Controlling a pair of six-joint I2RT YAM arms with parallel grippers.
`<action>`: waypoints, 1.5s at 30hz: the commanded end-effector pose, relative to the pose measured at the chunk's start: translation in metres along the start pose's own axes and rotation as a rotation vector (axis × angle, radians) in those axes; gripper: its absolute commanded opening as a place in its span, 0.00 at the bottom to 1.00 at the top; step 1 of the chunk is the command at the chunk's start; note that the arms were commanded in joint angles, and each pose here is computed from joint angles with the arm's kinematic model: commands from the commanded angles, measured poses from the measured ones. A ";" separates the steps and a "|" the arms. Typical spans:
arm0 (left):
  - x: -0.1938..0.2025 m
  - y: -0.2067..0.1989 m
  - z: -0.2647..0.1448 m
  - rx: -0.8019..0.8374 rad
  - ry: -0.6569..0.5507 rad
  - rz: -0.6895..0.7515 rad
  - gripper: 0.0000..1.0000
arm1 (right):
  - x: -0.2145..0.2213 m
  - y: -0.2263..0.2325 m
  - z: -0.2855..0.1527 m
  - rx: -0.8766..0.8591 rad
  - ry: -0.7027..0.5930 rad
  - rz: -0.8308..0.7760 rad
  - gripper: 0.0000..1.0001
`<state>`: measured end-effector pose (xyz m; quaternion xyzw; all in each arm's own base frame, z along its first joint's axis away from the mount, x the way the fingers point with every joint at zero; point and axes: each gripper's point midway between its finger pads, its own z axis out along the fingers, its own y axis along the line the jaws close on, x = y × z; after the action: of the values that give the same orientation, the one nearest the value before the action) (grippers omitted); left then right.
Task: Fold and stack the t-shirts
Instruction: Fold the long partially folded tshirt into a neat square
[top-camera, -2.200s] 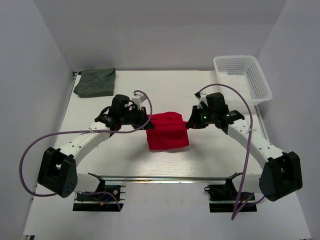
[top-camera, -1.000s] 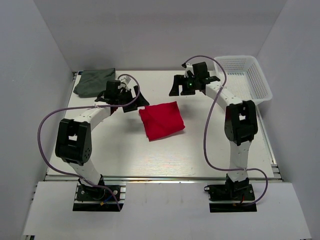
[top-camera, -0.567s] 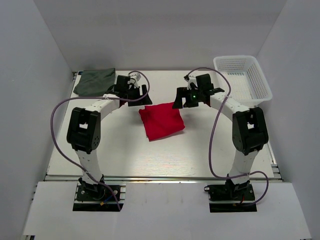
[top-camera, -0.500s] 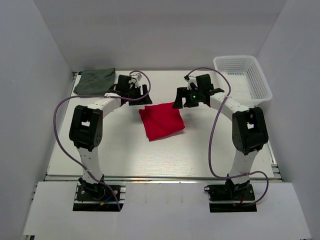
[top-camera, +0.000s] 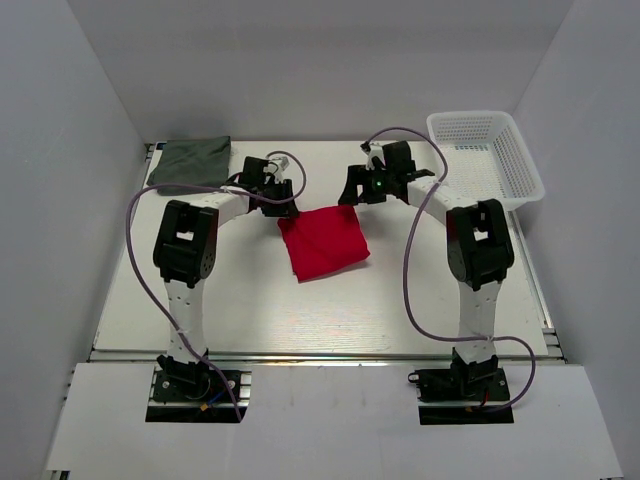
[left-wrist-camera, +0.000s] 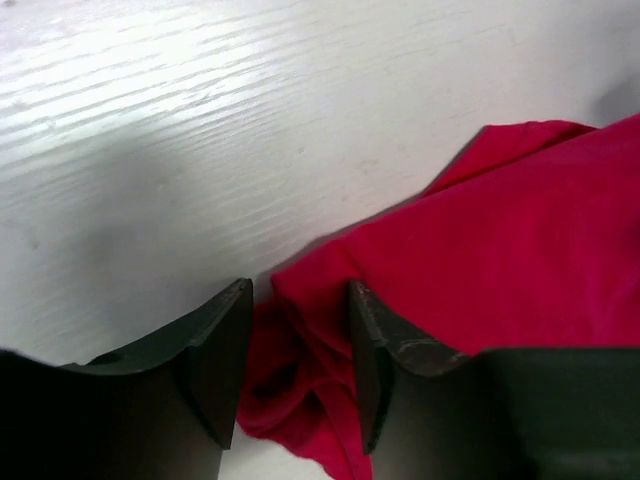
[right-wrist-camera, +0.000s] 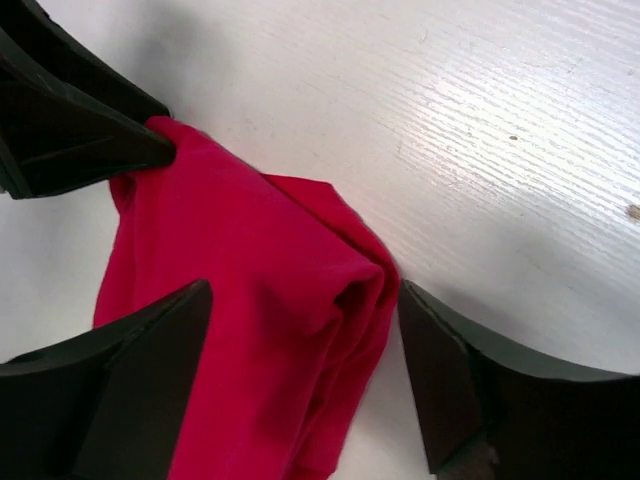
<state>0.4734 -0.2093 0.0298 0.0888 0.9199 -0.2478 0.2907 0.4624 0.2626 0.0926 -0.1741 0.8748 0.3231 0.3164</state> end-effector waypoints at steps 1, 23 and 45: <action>-0.026 -0.022 -0.002 0.095 -0.067 0.046 0.49 | -0.019 0.001 0.008 -0.021 -0.040 -0.013 0.78; -0.059 -0.075 -0.081 0.226 -0.256 0.109 0.00 | -0.027 0.026 -0.008 -0.097 -0.090 0.002 0.00; -0.023 -0.010 -0.057 -0.024 -0.231 -0.045 0.00 | -0.028 -0.003 0.042 -0.094 -0.065 -0.025 0.00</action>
<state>0.4521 -0.2020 0.0970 0.0631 0.8750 -0.2809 0.3893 0.4840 0.2853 0.0881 -0.1689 0.8566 0.3696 0.3179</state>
